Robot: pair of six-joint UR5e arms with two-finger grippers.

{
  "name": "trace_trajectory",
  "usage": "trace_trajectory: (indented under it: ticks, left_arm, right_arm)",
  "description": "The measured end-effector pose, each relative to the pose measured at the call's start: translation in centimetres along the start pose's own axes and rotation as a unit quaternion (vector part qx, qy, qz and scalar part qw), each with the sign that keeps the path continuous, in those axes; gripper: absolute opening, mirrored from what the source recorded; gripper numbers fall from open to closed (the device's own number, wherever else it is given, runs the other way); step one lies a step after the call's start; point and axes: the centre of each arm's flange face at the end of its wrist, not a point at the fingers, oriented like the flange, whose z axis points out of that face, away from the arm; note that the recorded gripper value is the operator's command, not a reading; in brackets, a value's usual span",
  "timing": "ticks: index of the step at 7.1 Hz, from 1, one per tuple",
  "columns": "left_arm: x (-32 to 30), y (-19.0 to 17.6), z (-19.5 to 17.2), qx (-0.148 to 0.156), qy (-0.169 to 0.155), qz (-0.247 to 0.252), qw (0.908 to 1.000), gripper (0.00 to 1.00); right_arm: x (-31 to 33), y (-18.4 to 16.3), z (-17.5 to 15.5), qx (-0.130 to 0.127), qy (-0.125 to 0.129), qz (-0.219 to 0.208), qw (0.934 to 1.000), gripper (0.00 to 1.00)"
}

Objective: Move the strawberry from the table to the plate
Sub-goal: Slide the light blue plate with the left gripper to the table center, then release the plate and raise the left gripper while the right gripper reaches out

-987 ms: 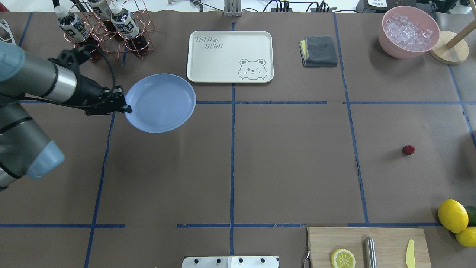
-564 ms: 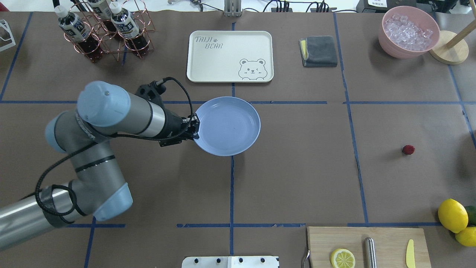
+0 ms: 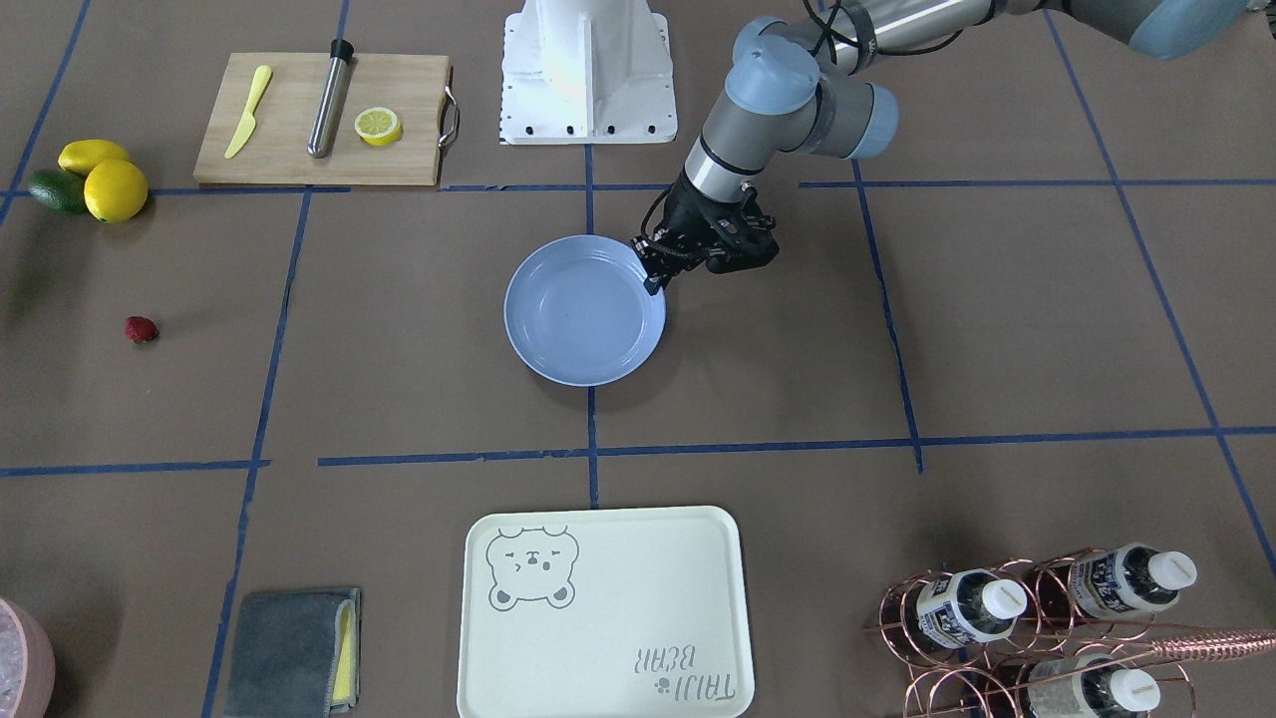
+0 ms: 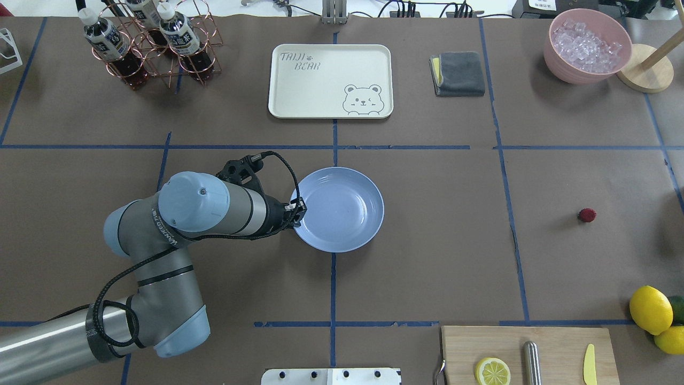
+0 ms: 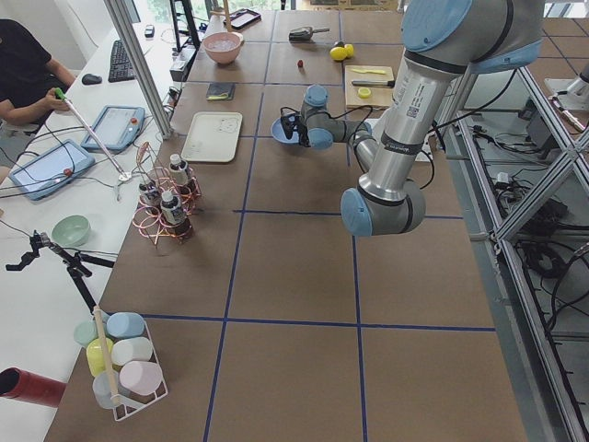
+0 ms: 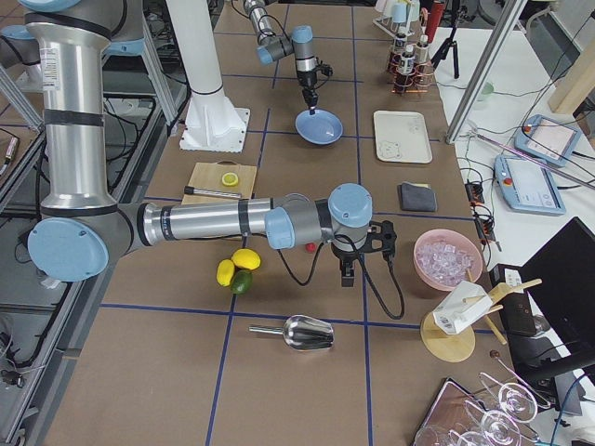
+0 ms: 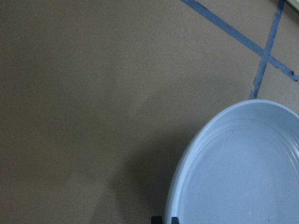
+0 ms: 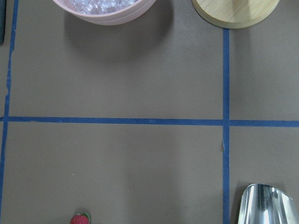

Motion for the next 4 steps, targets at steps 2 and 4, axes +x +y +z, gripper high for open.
trace_trajectory:
  ticks: [2, 4]
  left_arm:
    - [-0.3, 0.0, 0.0, -0.001, -0.002, 0.001, 1.0000, 1.00]
    - [0.0, -0.4, -1.1, -0.001, -0.008, 0.005, 1.0000, 1.00]
  right_arm:
    - [-0.7, 0.0, 0.2, -0.002, -0.001, -0.002, 1.0000, 1.00]
    - [-2.4, 0.1, 1.0, -0.009, -0.002, -0.002, 1.0000, 1.00]
